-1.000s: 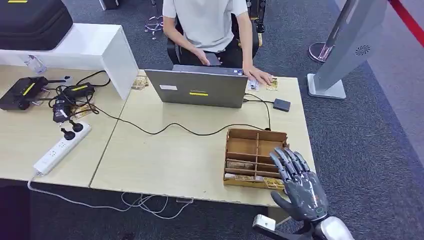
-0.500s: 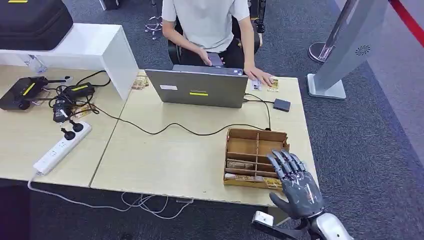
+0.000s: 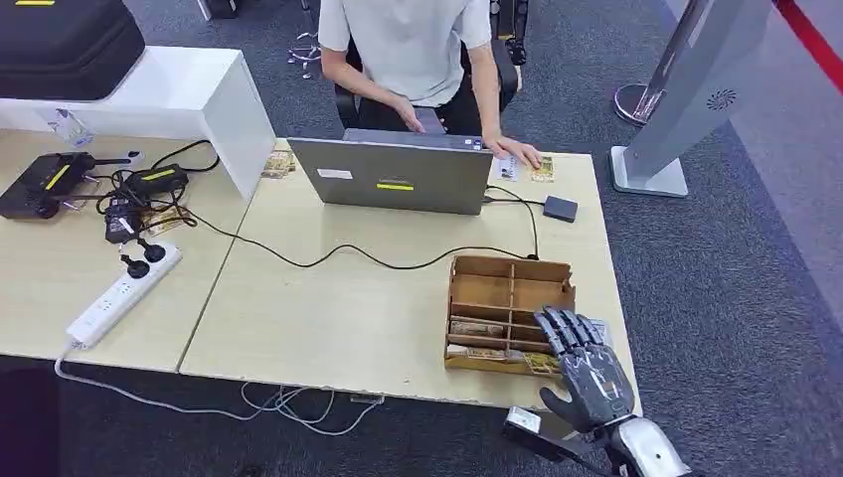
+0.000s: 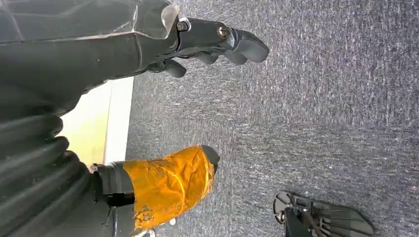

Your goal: Pass the card to the sensor for recognition and then transmit it.

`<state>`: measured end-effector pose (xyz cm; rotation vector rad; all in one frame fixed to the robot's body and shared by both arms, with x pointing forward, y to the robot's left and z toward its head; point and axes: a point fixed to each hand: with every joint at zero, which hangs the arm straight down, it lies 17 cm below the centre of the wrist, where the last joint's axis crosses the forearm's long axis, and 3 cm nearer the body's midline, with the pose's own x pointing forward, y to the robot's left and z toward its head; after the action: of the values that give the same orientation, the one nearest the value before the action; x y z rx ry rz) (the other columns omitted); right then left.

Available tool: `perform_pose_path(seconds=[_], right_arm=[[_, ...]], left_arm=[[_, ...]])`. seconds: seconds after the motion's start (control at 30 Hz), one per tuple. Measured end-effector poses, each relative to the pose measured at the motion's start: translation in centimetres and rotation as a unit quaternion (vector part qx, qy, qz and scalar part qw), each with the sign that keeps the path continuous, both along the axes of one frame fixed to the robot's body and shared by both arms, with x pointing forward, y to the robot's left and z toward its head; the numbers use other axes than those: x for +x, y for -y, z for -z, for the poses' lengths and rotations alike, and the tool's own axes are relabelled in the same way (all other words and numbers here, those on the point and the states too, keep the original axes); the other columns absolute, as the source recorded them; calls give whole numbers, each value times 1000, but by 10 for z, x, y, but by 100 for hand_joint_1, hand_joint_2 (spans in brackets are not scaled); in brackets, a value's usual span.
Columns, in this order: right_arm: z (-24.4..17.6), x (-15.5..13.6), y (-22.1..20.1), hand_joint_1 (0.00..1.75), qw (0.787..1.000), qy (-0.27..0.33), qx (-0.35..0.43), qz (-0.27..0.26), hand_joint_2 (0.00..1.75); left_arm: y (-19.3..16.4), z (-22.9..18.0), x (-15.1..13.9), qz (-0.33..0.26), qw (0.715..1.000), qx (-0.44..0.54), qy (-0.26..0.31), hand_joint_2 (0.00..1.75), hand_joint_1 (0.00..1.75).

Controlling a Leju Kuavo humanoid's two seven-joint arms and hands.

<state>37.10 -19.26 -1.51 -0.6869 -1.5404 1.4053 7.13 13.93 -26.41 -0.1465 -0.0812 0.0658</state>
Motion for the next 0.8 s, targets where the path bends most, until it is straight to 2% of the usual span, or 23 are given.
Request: perform_pose_path(seconds=[0.37, 0.8], right_arm=[[5, 1, 2, 0, 1000, -4, -3, 8, 175], [-11, 7, -2, 0, 1000, 16, 9, 8, 175]], left_arm=[[-1, 0, 0, 0, 1000, 1, 0, 175, 0], [-1, 0, -1, -1, 1000, 2, -1, 175, 0]])
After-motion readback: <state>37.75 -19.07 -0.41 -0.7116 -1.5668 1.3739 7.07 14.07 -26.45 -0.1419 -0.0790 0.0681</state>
